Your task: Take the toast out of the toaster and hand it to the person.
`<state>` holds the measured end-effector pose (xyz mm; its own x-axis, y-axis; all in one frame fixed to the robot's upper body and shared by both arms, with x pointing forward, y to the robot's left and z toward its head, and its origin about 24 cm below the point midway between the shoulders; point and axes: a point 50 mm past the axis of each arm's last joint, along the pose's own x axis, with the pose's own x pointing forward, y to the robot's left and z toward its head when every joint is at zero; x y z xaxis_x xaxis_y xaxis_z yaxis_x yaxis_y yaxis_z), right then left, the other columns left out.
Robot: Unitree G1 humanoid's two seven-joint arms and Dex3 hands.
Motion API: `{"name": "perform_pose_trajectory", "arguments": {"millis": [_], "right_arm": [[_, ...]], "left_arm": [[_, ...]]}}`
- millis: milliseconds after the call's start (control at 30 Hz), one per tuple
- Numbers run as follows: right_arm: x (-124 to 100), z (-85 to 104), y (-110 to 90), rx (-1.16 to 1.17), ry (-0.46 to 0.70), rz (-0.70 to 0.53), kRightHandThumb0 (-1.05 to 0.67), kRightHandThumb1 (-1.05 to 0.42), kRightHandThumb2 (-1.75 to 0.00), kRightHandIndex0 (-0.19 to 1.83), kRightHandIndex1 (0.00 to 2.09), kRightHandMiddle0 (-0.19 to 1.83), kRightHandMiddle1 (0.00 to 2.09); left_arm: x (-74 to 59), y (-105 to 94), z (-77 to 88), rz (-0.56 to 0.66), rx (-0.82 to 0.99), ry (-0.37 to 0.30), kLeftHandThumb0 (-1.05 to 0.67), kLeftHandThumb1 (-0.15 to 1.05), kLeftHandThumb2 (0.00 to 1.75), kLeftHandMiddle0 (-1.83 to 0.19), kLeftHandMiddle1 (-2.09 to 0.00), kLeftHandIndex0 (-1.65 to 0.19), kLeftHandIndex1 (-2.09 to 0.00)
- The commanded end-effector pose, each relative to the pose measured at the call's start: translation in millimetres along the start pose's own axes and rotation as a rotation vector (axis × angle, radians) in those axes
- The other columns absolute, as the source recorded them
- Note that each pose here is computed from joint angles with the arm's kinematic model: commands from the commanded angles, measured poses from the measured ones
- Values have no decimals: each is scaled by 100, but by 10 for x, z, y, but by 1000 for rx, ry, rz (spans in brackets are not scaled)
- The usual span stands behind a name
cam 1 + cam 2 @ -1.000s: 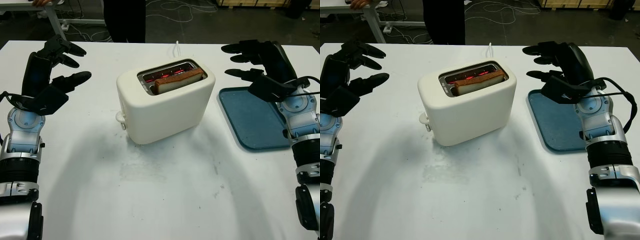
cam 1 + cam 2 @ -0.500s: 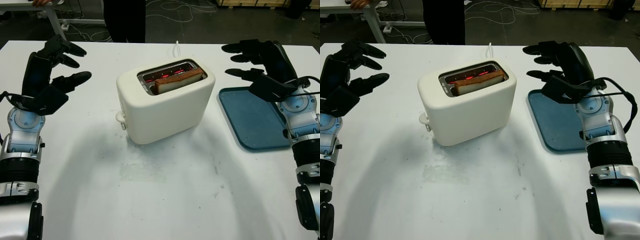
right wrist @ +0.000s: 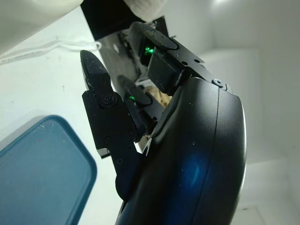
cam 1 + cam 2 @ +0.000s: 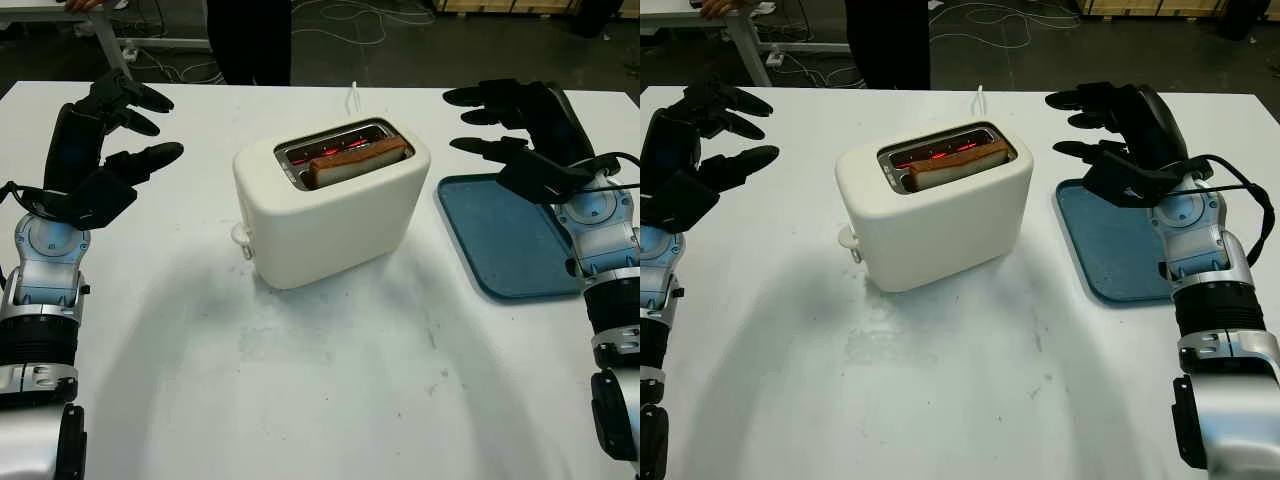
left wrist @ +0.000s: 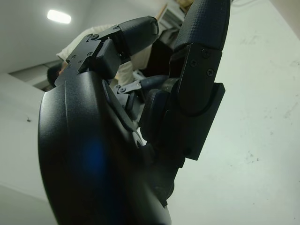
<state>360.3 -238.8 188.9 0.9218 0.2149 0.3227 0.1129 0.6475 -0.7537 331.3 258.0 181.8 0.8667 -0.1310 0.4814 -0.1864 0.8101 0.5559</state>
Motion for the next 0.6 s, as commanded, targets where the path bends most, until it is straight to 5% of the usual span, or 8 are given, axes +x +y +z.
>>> {"name": "perform_pose_trajectory", "arguments": {"millis": [0, 567], "right_arm": [[15, 32, -48, 0, -20, -18, -30, -78, 0, 96, 0, 87, 0], [10, 33, -42, 1, -23, -22, -28, -78, 0, 96, 1, 88, 1]], "left_arm": [[6, -1, 17, 5, -3, -4, -89, 92, 13, -43, -132, -40, -119], [0, 11, 6, 11, 11, -5, -90, 92, 14, -43, -132, -39, -120]]}}
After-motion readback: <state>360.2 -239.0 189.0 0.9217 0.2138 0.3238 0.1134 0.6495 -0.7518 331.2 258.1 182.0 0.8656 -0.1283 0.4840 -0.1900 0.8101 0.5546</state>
